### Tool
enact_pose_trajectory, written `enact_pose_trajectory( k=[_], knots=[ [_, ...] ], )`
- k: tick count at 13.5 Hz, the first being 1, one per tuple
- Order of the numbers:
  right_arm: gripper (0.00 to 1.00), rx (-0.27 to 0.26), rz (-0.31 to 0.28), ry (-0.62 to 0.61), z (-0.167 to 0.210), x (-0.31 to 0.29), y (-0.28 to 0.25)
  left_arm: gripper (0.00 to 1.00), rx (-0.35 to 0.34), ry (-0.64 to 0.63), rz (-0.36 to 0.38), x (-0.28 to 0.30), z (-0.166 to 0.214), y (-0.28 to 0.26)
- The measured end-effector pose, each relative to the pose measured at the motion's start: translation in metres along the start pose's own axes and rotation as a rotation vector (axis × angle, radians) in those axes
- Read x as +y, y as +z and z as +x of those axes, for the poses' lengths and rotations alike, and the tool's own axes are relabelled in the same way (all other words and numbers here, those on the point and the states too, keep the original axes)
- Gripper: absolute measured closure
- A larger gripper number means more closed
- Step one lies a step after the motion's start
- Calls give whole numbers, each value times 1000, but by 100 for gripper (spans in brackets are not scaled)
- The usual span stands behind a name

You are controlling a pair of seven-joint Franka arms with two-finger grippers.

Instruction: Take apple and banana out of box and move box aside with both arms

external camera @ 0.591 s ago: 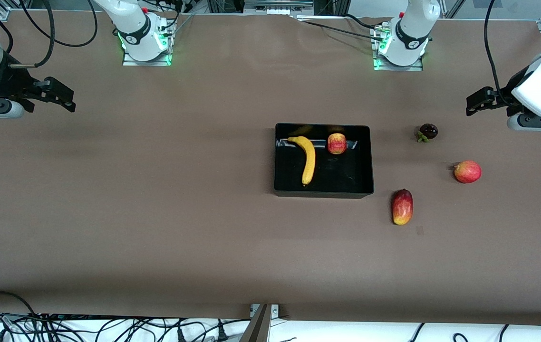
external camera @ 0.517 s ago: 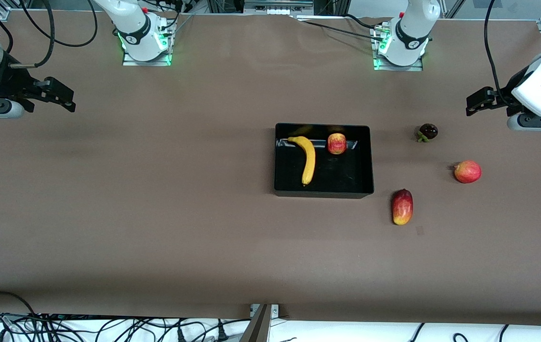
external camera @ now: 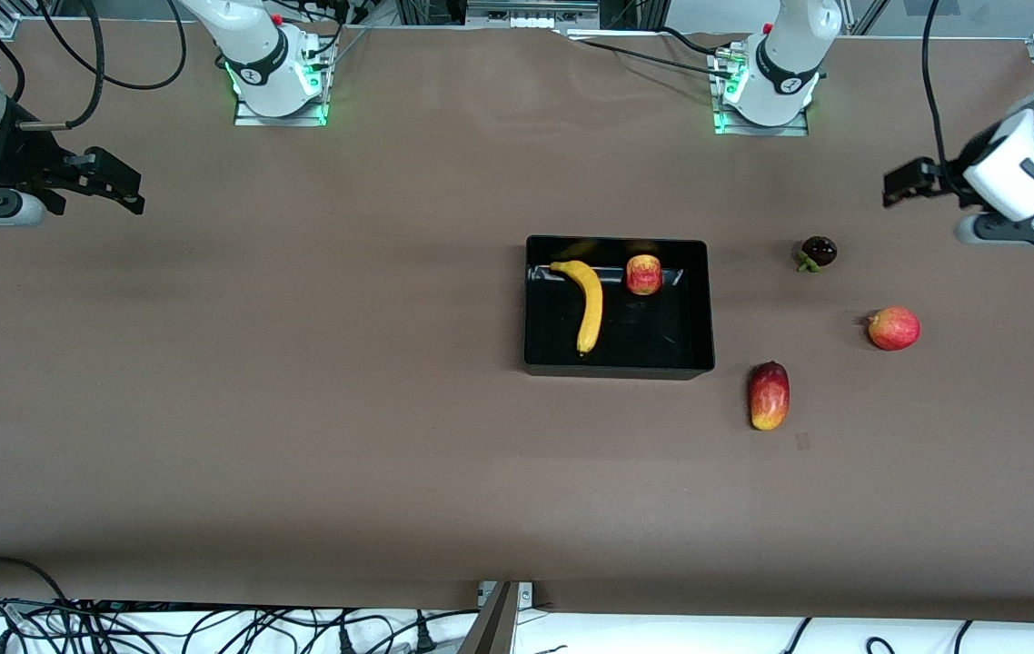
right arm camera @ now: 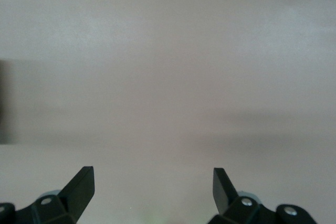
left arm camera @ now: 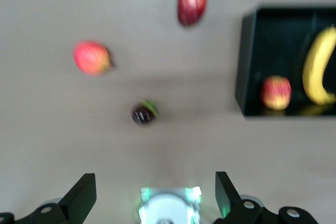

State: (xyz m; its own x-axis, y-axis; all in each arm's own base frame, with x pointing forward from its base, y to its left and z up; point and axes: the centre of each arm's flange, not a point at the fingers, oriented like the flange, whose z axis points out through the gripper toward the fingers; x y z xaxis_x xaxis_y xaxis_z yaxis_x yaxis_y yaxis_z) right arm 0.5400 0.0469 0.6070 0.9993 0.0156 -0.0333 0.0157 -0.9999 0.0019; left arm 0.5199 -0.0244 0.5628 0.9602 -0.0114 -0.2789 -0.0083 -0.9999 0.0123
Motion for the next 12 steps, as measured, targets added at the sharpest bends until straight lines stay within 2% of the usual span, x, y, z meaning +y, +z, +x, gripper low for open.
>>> enact_pose_trajectory(
  k=[3,5,8,12],
  knots=[
    [0,0,0,0,0,0,0,0,-69,45,-56,27,9,20],
    [0,0,0,0,0,0,0,0,-100,83,-46,53,33,49],
    [0,-1,0,0,0,0,0,0,-77,90,-25,102,71,93],
    [0,-1,0,0,1,0,1,0,-34,-19,-10,175,90,134]
  ],
)
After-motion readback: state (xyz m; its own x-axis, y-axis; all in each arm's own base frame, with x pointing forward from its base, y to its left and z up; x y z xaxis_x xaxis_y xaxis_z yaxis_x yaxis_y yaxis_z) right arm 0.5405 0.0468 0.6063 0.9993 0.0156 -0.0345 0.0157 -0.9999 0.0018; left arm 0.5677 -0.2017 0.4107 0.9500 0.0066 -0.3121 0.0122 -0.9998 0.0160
